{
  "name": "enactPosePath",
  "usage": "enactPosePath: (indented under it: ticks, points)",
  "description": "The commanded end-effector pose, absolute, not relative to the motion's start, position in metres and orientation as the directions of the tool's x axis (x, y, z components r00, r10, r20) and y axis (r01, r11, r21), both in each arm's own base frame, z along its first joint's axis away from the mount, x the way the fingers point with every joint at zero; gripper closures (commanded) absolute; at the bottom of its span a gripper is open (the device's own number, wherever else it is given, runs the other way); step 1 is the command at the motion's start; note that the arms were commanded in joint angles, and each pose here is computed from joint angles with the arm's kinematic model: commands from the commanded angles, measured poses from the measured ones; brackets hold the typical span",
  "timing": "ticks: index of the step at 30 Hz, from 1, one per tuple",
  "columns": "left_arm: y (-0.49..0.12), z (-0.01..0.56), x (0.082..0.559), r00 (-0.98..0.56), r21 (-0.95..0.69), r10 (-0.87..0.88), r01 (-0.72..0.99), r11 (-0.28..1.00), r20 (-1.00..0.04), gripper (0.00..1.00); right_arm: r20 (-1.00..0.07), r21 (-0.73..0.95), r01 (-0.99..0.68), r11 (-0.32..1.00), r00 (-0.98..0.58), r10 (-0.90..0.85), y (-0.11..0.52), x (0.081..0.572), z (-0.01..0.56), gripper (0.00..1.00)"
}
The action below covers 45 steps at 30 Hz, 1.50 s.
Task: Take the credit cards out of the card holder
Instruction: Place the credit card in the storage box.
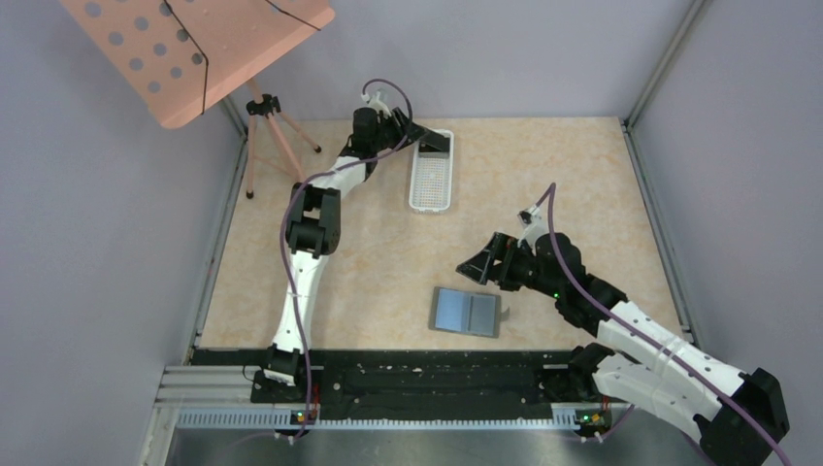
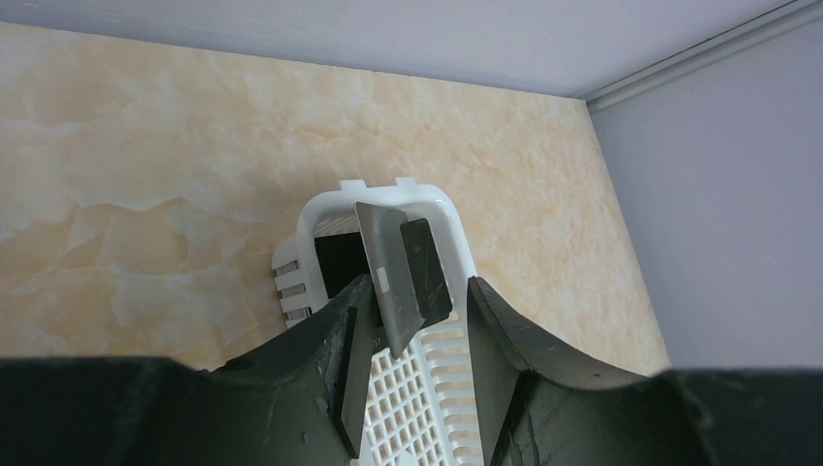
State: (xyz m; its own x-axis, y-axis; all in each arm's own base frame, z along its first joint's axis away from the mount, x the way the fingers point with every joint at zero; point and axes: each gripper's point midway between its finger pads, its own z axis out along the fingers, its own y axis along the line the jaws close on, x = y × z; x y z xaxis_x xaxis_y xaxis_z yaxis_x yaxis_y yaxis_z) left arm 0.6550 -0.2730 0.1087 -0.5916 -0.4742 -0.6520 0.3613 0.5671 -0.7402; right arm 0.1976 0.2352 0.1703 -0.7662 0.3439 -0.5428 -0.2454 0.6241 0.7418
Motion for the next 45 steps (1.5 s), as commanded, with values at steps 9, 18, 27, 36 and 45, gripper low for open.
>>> enactPosePath:
  ticks: [9, 18, 27, 36, 45]
  points:
    - [-0.272, 0.145, 0.665, -0.471, -0.667, -0.479, 0.431, 0.608, -0.741, 0.5, -0.577, 0.747, -0.283, 0.602, -0.726, 0.375, 0.237, 0.206, 0.192, 0.12]
    - [-0.274, 0.152, 0.666, -0.438, -0.635, -0.465, 0.442, 0.634, -0.769, 0.42, -0.577, 0.749, -0.284, 0.598, -0.724, 0.379, 0.238, 0.208, 0.193, 0.12]
    - [-0.28, 0.153, 0.664, -0.444, -0.642, -0.469, 0.452, 0.619, -0.764, 0.44, -0.575, 0.75, -0.285, 0.597, -0.728, 0.375, 0.241, 0.209, 0.192, 0.12]
    - [-0.285, 0.154, 0.662, -0.435, -0.638, -0.471, 0.441, 0.632, -0.768, 0.44, -0.575, 0.753, -0.293, 0.589, -0.727, 0.374, 0.245, 0.212, 0.194, 0.12]
    - [-0.279, 0.163, 0.663, -0.394, -0.592, -0.446, 0.448, 0.67, -0.804, 0.41, -0.58, 0.747, -0.294, 0.596, -0.728, 0.366, 0.244, 0.213, 0.193, 0.12]
